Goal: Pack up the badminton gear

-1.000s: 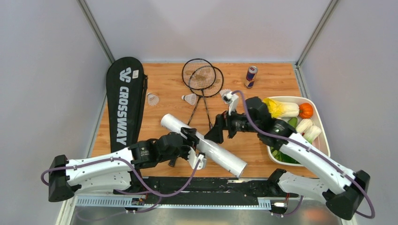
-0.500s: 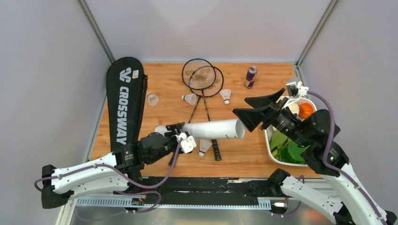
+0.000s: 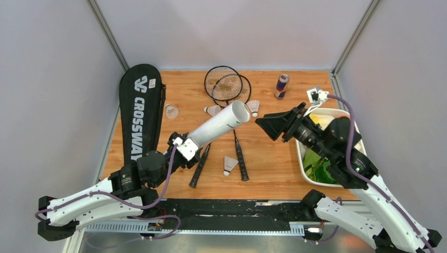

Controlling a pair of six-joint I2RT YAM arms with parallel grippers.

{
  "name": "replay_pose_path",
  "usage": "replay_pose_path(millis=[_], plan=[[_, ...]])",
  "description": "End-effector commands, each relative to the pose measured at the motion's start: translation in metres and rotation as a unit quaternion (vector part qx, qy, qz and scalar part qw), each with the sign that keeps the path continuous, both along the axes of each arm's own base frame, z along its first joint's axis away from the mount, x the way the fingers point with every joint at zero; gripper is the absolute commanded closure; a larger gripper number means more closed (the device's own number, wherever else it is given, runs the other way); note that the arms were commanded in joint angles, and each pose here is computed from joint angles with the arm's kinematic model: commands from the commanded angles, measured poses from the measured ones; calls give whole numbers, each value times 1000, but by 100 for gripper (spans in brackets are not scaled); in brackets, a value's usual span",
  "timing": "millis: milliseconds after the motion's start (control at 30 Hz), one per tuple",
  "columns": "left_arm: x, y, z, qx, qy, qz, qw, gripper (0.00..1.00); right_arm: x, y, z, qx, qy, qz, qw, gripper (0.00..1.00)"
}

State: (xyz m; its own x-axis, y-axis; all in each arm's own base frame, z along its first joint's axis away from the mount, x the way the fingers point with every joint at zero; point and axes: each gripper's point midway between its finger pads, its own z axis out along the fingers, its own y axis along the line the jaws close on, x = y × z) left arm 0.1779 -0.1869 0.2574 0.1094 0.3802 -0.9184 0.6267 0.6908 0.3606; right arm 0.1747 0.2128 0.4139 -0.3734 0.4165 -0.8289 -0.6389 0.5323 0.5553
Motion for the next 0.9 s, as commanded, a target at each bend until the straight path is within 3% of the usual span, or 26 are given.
replay_pose_path(millis=[0,500,867], plan=[[4,5,7,-20,-4,21,1000,47,1,20,-1,27,49,33,998,43],[6,-6,-22,43,13,10,999,46,9,16,15,51,47,8,998,39],[3,-2,-18,28,9,6,1000,47,11,28,-2,20,48,30,998,48]])
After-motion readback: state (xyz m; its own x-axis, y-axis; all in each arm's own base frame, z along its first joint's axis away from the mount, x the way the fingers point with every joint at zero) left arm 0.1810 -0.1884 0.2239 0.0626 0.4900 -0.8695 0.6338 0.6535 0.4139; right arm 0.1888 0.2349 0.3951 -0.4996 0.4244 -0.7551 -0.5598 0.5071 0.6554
